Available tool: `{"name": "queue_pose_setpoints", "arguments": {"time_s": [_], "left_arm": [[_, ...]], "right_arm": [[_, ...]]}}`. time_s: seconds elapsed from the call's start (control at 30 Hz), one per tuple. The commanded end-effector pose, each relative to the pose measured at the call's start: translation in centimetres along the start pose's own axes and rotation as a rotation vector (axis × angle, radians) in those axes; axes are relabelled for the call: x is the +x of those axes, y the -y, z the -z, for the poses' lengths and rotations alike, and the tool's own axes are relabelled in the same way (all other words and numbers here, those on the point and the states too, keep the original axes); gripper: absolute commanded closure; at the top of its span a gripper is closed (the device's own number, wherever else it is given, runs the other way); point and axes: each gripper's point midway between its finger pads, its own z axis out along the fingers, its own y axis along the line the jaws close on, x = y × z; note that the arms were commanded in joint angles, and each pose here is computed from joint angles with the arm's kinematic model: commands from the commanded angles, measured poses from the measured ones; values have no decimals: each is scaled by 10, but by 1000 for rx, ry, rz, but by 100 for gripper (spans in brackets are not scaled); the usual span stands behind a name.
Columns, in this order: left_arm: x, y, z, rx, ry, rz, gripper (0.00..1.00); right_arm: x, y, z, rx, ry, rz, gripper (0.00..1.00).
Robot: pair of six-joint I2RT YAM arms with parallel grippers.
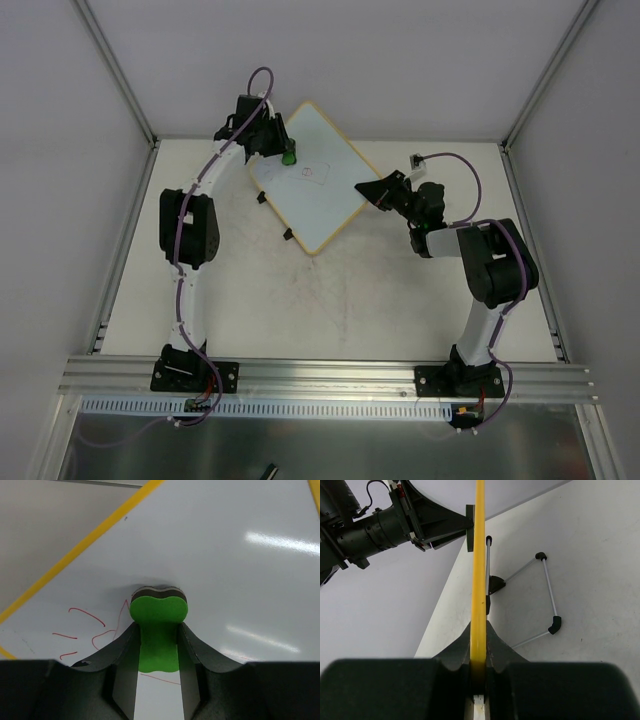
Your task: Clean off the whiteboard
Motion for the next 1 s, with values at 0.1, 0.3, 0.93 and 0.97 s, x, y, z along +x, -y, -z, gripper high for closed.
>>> {"name": "queue_pose_setpoints", "arguments": {"time_s": [0.1, 0.3, 0.93, 0.97], "left_arm": [[-12, 33, 4, 68, 72, -125, 100], [-14, 62, 11, 95, 122, -213, 100], [-8, 28, 1, -1, 120, -160, 100], [-9, 18, 1, -10, 117, -138, 100]], "right_arm": [[-15, -34, -8, -121, 34, 71, 100], [-15, -34, -8, -123, 31, 72, 100], [-15, -36, -7, -129, 33, 79, 100], [-17, -36, -7, -128, 36, 78, 100]]}}
